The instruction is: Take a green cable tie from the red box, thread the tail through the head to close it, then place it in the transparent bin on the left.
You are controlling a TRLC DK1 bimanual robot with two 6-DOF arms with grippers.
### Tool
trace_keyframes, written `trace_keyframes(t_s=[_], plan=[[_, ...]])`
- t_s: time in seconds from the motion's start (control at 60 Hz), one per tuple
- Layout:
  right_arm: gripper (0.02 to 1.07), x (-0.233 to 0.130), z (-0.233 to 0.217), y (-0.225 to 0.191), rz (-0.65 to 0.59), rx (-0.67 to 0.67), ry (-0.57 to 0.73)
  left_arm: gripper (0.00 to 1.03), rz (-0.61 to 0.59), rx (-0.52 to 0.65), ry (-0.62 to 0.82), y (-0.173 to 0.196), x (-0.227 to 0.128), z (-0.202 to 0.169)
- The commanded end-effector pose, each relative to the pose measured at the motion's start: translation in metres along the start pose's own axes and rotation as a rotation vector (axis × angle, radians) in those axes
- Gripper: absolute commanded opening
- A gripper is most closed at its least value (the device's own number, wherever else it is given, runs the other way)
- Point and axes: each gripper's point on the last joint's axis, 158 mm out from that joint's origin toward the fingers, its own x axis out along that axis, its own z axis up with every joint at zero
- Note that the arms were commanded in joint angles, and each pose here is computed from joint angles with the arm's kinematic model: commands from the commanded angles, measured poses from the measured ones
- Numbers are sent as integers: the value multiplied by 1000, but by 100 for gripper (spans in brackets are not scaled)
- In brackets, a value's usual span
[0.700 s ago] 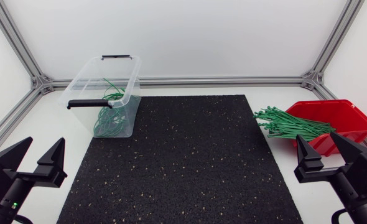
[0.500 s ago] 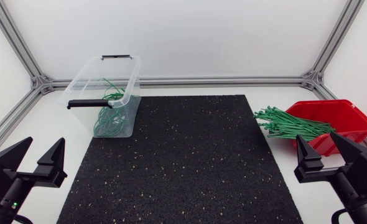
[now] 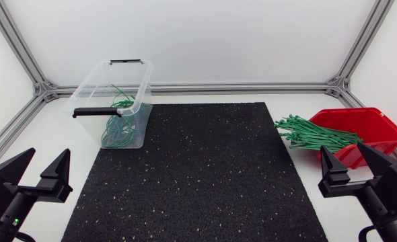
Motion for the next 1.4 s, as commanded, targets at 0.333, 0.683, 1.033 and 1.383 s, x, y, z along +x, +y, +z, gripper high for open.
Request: trace_keyframes(t_s=[0.333, 0.683, 1.033, 1.383], plan=[[103, -10, 75, -11, -32, 35, -116, 99, 9, -24, 57, 2, 2, -24], [103, 13, 119, -18, -42, 36, -15, 99, 15, -22, 56, 3, 2, -24], [102, 48, 141, -39, -80, -10, 229, 99, 13, -22, 56, 3, 2, -24], [94, 91, 142, -54, 60, -166, 535, 99, 15, -22, 56, 3, 2, -24]])
